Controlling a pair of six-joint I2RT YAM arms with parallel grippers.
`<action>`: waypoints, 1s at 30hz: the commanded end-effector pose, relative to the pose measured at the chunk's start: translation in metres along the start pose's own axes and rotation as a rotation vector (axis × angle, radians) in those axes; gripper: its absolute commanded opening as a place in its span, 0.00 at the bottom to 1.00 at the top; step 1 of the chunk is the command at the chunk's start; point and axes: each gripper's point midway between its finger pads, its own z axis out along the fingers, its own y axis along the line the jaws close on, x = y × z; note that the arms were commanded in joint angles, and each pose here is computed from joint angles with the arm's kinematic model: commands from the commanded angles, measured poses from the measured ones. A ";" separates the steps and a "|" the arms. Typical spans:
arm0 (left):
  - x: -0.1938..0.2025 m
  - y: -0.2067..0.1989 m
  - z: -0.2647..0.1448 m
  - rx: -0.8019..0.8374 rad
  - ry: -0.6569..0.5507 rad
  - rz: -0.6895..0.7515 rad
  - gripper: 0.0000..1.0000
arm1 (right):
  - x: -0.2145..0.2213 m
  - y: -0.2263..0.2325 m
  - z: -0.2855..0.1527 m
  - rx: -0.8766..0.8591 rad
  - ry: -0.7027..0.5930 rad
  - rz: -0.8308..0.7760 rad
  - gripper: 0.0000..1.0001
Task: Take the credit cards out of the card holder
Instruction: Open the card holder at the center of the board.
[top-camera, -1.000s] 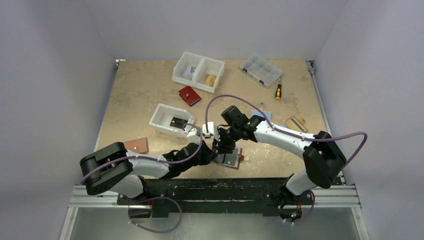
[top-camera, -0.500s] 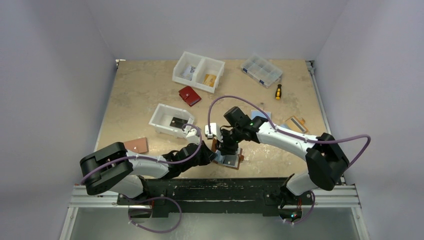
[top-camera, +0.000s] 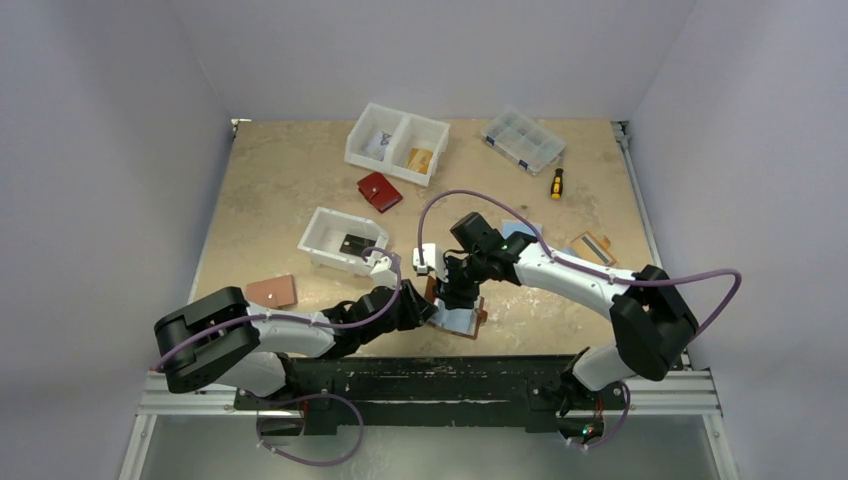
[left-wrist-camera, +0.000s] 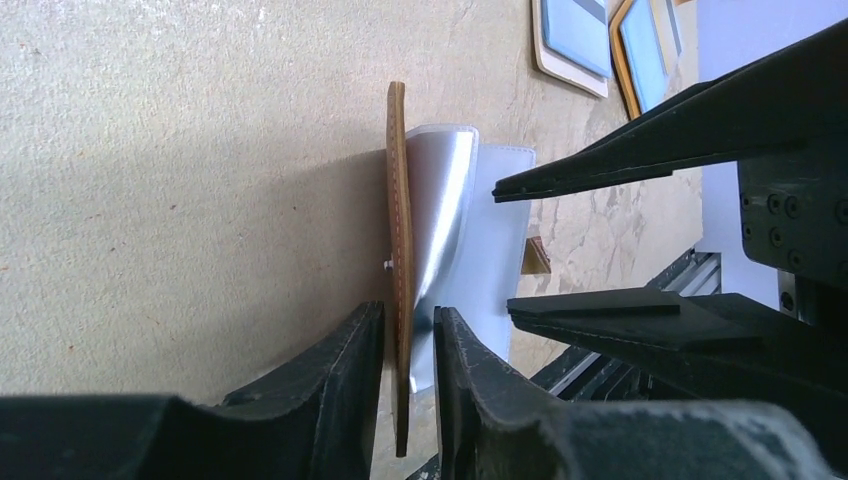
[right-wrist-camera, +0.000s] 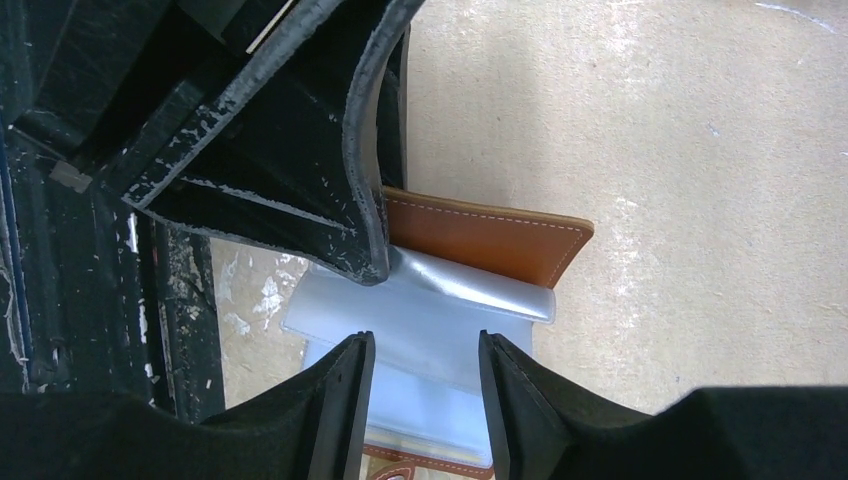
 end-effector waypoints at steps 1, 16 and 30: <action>-0.006 -0.010 -0.003 0.047 -0.018 -0.012 0.29 | -0.001 -0.008 0.001 0.026 0.009 0.025 0.51; -0.002 -0.009 -0.005 0.061 0.001 0.012 0.49 | -0.014 -0.030 0.018 -0.007 -0.027 0.201 0.49; 0.012 0.008 0.007 -0.031 0.059 0.028 0.18 | -0.026 -0.020 -0.012 -0.124 -0.171 0.197 0.48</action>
